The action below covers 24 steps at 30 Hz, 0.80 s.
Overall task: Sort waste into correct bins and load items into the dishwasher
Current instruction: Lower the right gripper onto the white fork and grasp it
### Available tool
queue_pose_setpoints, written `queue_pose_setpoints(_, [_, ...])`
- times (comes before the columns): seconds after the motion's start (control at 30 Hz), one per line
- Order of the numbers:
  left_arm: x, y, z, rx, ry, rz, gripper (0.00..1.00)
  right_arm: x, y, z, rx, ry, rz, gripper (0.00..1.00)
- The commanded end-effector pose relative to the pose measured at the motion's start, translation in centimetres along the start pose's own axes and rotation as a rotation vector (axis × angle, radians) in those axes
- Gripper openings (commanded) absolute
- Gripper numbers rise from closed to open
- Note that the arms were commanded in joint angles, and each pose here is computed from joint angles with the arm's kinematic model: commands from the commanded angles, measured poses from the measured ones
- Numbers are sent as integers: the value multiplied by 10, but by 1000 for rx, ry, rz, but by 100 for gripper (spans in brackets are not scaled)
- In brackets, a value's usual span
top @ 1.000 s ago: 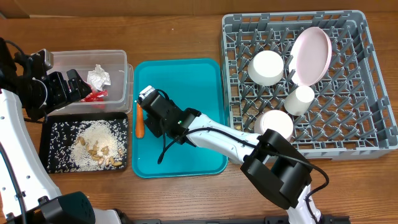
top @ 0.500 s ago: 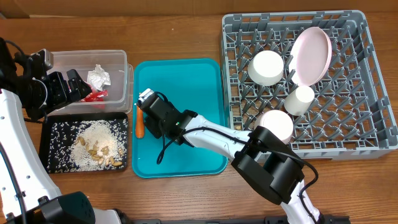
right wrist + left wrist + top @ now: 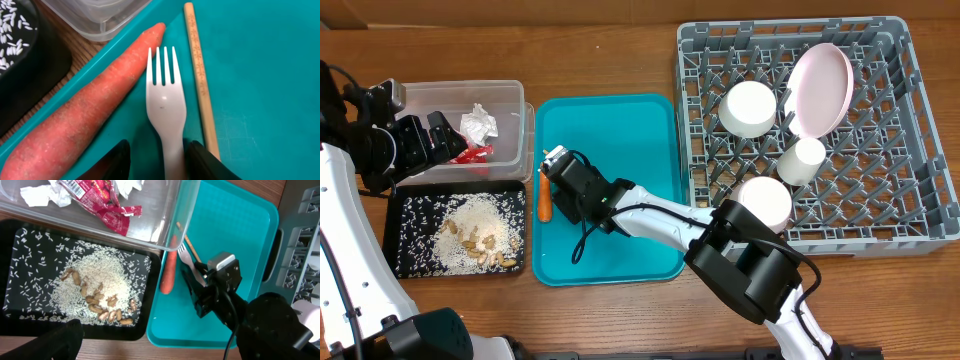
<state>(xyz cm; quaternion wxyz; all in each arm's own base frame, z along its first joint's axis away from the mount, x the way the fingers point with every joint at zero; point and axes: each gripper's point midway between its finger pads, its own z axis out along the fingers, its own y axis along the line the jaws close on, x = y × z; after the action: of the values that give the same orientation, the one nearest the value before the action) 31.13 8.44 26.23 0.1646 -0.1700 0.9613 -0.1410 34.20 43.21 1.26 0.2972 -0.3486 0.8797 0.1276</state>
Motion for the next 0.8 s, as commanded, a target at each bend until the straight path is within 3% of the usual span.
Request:
queue_pose_setpoints(0.0, [-4, 0, -5, -8, -21, -1, 100, 5, -6, 6, 11, 11, 4, 40])
queue_pose_setpoints(0.1, [-4, 0, -5, -8, -21, -1, 100, 7, -7, 7, 12, 17, 4, 40])
queue_pose_setpoints(0.3, [-4, 0, -5, -8, -21, -1, 100, 8, -7, 7, 13, 22, 4, 21])
queue_pose_setpoints(0.77, [-4, 0, -5, -8, -21, -2, 100, 24, -9, 6, 22, 87, -2, 22])
